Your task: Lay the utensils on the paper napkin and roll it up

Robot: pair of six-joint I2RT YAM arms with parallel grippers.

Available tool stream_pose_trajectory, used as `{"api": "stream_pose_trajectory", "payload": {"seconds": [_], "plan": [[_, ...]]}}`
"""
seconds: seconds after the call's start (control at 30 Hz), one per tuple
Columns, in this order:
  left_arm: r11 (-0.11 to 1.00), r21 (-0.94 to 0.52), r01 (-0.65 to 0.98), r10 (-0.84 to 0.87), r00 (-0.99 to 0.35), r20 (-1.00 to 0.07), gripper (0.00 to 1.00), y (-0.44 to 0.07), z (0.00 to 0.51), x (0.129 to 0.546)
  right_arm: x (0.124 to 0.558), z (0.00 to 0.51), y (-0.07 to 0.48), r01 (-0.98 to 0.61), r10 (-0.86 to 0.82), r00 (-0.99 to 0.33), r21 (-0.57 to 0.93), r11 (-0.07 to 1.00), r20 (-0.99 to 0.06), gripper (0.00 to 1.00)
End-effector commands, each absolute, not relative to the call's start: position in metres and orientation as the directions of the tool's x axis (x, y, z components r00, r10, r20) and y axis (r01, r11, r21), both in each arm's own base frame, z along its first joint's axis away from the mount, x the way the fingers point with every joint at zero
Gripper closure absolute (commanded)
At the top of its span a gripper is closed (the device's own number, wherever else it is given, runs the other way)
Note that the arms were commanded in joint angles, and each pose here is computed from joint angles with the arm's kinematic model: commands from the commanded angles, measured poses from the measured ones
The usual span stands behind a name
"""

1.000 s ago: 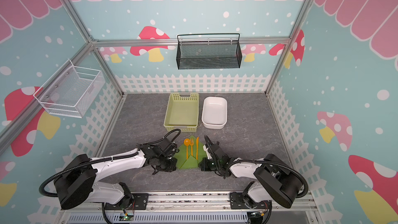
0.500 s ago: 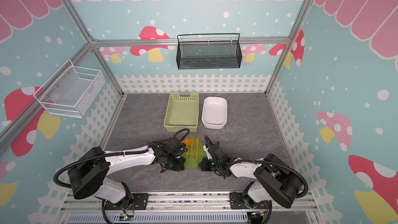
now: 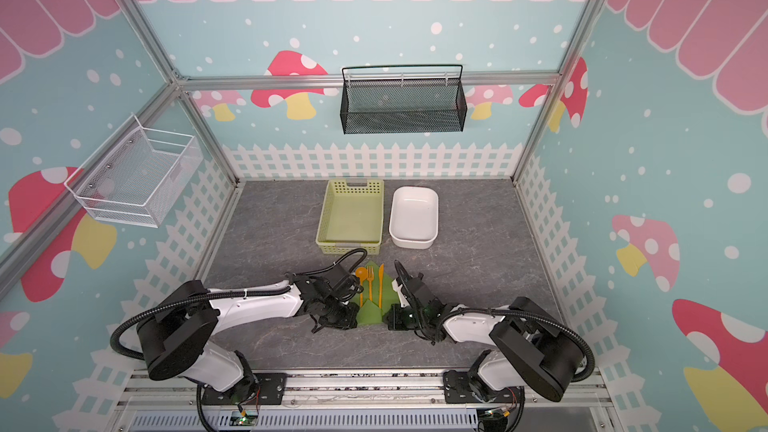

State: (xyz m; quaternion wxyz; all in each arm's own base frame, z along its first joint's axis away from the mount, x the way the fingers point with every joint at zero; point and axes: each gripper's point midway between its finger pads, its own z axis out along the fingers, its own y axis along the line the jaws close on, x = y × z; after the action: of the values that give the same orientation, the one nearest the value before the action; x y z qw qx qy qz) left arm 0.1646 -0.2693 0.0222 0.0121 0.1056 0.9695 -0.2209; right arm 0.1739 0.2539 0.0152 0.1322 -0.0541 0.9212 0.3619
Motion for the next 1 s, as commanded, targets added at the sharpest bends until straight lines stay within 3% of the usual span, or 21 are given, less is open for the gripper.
{"api": "stream_pose_trajectory", "payload": {"seconds": [0.0,0.97], "plan": [[0.859,-0.469,0.205,0.168,-0.978,-0.119,0.95,-0.279,0.039,0.176,0.139,-0.038,0.203,-0.058,0.000,-0.993,0.488,0.871,-0.117,1.00],[0.935,-0.334,0.123,0.139,-0.990,0.025,0.96,-0.236,-0.017,0.155,0.141,-0.027,0.193,-0.059,0.020,-0.987,0.471,0.880,-0.160,1.00]]}}
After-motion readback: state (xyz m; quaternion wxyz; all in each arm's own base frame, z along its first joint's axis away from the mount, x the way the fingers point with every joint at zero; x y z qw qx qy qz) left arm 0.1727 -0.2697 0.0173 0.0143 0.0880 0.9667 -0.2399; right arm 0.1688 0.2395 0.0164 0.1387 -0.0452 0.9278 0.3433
